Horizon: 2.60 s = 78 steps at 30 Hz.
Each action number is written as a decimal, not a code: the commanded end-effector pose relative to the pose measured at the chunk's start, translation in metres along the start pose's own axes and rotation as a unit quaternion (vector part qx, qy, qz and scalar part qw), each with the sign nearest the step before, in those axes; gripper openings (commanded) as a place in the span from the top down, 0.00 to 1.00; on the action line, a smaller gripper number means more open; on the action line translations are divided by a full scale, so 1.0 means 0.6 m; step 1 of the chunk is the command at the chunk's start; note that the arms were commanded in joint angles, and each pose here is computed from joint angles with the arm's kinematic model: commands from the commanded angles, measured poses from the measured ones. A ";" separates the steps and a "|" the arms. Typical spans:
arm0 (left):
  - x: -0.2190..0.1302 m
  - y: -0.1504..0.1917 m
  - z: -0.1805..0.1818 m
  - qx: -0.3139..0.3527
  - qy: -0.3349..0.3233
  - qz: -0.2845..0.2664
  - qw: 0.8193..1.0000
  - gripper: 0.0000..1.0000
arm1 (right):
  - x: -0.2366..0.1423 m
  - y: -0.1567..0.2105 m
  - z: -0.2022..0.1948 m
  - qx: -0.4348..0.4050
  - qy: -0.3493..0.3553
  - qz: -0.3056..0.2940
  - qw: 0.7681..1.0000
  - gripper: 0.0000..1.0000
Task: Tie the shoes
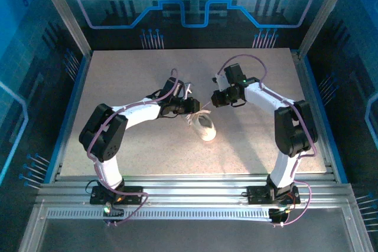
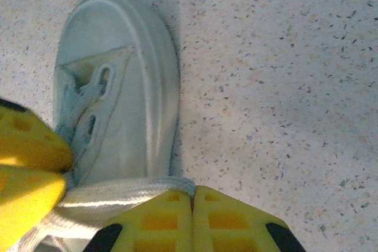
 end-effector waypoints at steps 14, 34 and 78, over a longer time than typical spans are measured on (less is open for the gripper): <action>-0.101 -0.026 -0.039 0.112 0.080 -0.074 0.988 0.45 | -0.069 0.023 -0.050 0.165 -0.137 -0.118 0.970 0.50; -0.093 0.049 0.072 0.214 0.099 -0.147 0.961 0.54 | 0.029 0.089 -0.004 0.209 -0.227 -0.112 0.945 0.46; -0.066 0.073 0.067 0.227 0.082 -0.050 0.969 1.00 | 0.001 0.002 0.002 0.106 -0.133 -0.085 0.982 1.00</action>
Point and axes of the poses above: each hand's point on the last joint's axis, 136 mm out from that joint toward the fingers, its own x axis out along the fingers, its own z axis along the line the jaws close on, y = z × x, the point moved 8 cm from there along -x, back along the fingers, and after that the axes turned 8 degrees about -x, right-handed, at the moved point
